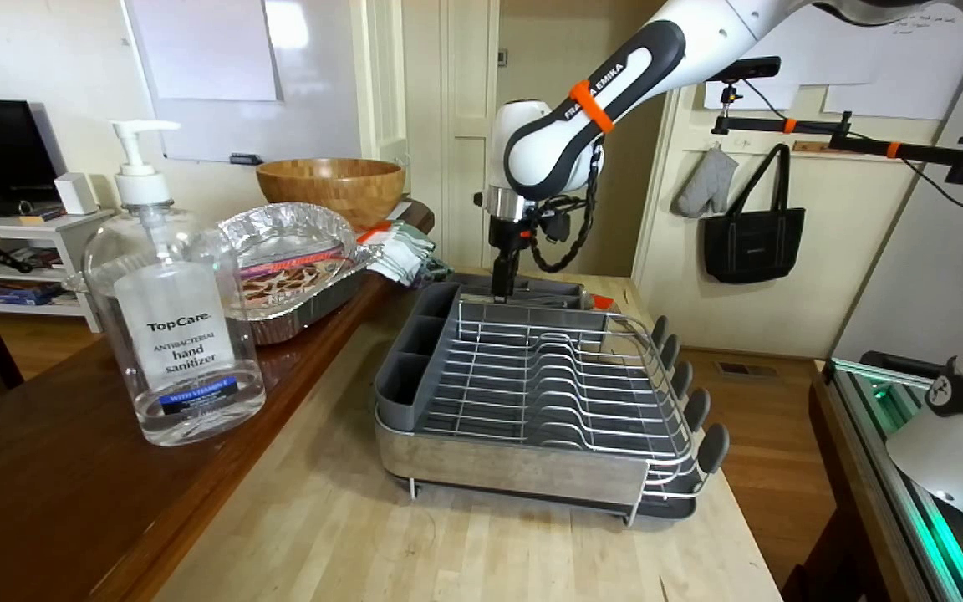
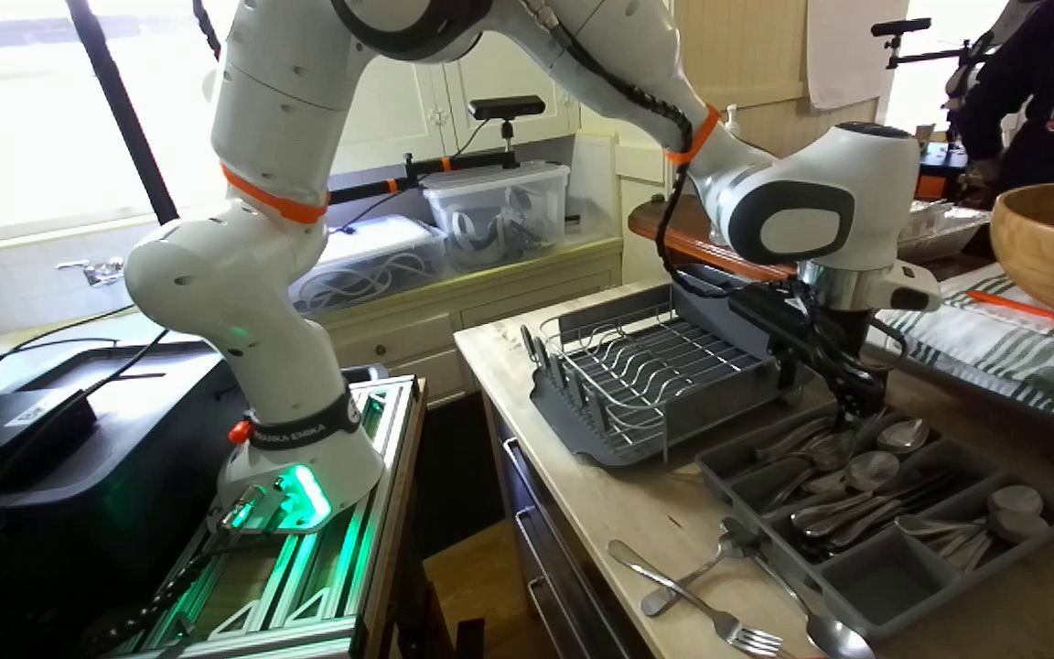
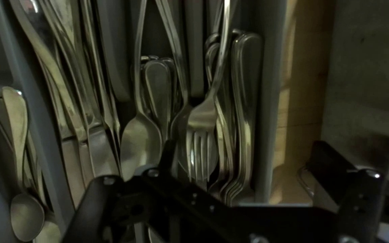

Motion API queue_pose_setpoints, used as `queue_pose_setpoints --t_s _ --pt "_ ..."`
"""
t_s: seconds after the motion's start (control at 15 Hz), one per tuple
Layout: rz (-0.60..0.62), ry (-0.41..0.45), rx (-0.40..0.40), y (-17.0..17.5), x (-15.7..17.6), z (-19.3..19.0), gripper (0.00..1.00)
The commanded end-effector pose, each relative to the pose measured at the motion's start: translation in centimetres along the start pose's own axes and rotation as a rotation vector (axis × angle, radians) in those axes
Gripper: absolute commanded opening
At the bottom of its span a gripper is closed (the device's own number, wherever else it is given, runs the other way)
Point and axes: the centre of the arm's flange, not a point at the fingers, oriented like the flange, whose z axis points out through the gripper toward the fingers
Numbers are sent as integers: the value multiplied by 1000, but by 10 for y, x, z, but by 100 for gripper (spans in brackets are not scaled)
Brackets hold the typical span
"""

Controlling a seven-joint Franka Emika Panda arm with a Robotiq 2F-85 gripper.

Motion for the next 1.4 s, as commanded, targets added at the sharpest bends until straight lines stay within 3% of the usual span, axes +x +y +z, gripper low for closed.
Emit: queue_pose_setpoints --t_s 0.0,0.47,0.8,1.33 --pt "66 -3 -14 -6 -10 -13 99" --pt "340 50 -27 -10 -29 -45 100" --pt "504 32 -40 -7 -61 -71 100" --pt "623 18 -26 -8 -128 -101 100"
